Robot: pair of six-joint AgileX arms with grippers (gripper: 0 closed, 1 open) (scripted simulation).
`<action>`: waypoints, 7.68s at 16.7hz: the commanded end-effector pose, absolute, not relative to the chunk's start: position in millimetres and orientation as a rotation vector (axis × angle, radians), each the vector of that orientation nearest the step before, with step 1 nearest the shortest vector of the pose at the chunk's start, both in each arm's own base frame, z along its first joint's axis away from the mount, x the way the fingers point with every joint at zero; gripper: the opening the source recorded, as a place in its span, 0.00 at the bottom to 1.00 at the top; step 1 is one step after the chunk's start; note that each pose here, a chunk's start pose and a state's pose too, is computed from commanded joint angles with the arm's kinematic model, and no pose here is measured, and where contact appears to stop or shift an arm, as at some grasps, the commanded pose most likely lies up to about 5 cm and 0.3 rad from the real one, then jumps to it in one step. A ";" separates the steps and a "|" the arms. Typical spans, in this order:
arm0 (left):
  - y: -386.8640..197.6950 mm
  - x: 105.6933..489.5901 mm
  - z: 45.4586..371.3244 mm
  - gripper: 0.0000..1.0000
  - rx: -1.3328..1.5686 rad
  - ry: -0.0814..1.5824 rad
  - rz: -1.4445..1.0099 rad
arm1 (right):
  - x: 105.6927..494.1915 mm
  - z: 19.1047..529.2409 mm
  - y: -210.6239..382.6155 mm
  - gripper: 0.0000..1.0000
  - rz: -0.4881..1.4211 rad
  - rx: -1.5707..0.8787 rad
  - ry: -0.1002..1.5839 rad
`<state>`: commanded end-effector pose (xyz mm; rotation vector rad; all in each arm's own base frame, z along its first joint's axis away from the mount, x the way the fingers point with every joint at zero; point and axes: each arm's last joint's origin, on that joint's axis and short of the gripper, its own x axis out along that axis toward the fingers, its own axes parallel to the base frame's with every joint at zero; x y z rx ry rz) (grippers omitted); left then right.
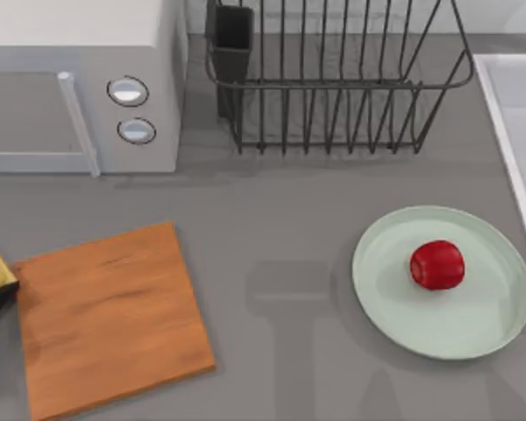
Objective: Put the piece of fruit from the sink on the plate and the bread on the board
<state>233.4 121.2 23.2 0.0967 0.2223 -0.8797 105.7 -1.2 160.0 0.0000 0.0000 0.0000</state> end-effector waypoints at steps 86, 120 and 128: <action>-107.4 164.7 97.8 0.00 0.004 0.606 -0.019 | 105.7 160.0 -1.2 1.00 0.000 0.000 0.000; -105.5 180.1 81.1 1.00 0.001 0.601 -0.021 | 105.7 160.0 -1.2 1.00 0.000 0.000 0.000; -97.0 181.5 93.1 1.00 -0.020 0.572 -0.021 | 105.7 160.0 -1.2 1.00 0.000 0.000 0.000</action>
